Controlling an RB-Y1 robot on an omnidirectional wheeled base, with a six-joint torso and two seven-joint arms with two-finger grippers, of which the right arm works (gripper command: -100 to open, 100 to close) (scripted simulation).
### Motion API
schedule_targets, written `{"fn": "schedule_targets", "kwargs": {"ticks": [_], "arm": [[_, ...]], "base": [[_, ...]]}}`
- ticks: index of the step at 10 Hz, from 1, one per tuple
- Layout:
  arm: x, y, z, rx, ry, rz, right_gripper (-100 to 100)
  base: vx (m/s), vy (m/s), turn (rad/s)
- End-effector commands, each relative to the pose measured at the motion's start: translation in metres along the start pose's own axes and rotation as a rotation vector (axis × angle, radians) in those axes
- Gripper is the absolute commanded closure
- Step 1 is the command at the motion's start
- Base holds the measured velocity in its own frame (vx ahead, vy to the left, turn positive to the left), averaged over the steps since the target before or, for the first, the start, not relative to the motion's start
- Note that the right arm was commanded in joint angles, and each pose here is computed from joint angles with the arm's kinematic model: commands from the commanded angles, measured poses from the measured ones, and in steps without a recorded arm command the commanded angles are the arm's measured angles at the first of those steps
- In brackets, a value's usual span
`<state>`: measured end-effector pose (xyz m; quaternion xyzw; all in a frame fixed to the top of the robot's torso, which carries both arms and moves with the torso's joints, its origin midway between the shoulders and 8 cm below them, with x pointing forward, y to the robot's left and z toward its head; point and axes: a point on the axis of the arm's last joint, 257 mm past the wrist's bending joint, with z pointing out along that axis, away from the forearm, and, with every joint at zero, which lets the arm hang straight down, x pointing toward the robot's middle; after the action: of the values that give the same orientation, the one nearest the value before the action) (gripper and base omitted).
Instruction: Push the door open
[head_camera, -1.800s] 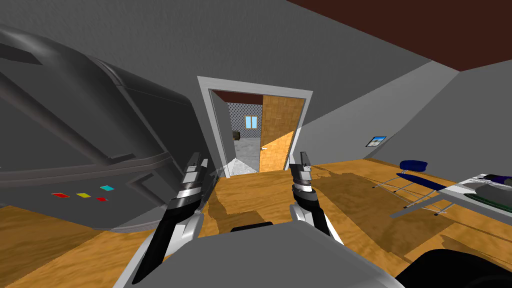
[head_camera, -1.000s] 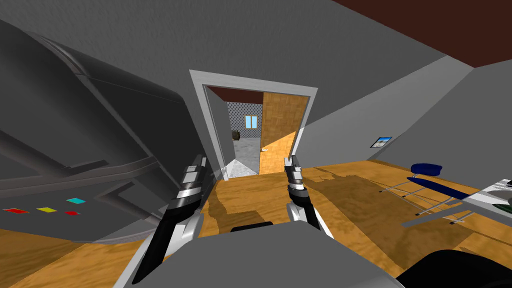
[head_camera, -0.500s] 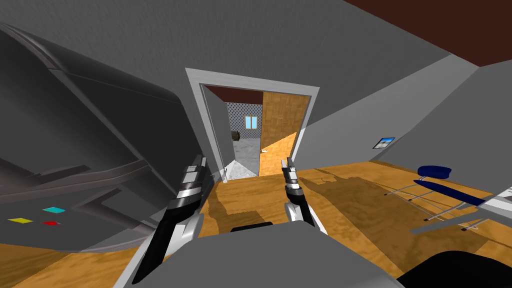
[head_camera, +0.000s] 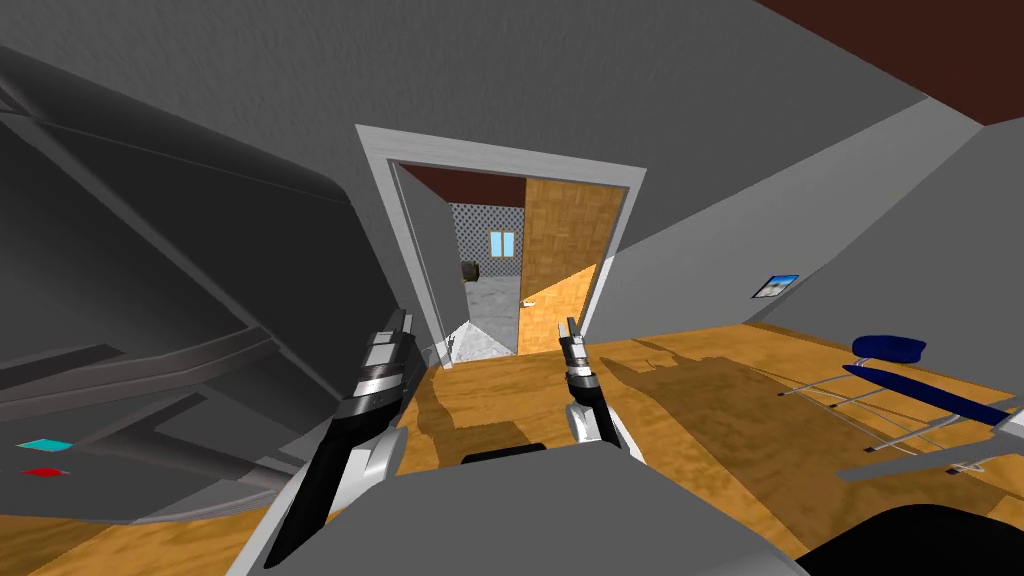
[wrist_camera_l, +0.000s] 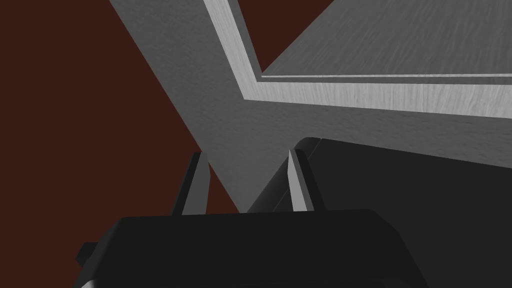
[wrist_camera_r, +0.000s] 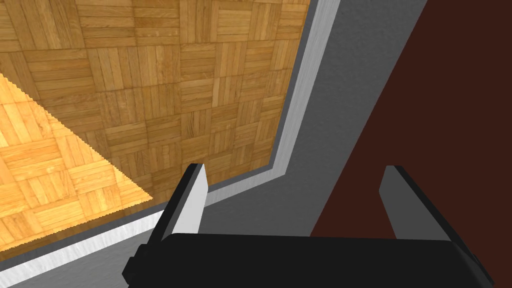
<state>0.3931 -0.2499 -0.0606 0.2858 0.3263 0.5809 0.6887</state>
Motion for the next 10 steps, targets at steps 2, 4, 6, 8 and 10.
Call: {"fn": "schedule_targets", "kwargs": {"ticks": [2, 4, 6, 8, 10], "arm": [[0.006, -0.023, -0.0037, 0.035, 0.01, 0.007, -100], [0.008, -0.033, -0.0055, 0.051, 0.014, 0.011, -100], [0.012, -0.053, -0.0093, 0.083, 0.022, 0.018, -100], [0.014, -0.064, -0.0114, 0.1, 0.026, 0.021, -100], [0.018, -0.082, -0.0149, 0.13, 0.032, 0.028, -100]], "base": [[0.056, -0.023, 0.002], [0.082, -0.031, 0.006], [0.064, -0.026, 0.001], [0.086, -0.028, 0.005], [0.071, -0.03, 0.002]]}}
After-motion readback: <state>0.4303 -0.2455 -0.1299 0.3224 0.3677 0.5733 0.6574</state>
